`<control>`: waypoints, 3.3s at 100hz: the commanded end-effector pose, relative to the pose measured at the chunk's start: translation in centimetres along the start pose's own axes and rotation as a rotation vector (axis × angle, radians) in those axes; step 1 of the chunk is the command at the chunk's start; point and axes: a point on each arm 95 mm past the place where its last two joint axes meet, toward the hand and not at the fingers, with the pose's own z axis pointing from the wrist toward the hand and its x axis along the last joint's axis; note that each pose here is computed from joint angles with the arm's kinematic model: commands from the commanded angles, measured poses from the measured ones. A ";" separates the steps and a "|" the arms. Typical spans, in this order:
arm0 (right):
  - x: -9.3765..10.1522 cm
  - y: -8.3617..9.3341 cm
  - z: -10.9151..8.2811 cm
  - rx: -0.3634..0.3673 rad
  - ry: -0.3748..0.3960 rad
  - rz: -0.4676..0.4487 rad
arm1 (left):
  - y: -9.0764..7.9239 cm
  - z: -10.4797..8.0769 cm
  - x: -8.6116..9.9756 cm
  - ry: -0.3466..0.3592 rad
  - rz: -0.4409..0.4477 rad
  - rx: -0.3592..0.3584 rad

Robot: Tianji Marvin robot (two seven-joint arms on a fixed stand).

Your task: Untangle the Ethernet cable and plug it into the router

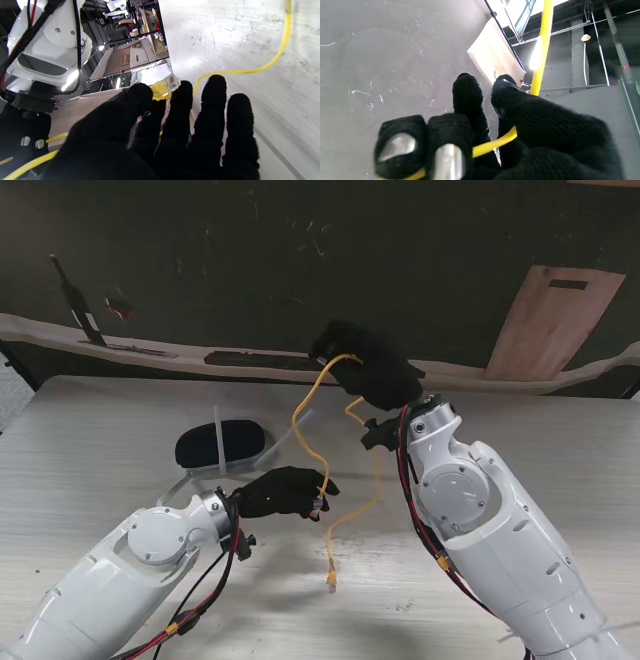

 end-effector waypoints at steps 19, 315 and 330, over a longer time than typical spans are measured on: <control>0.2 0.0 0.0 0.002 -0.001 0.008 | 0.7 0.6 0.4 0.011 -0.013 -0.021; -10.9 -2.9 -12.4 0.553 -0.730 -0.207 | -0.9 -1.7 0.8 -0.179 0.828 0.621; -10.2 -1.7 -12.5 0.530 -0.683 -0.201 | -1.0 -1.7 0.8 -0.171 0.842 0.642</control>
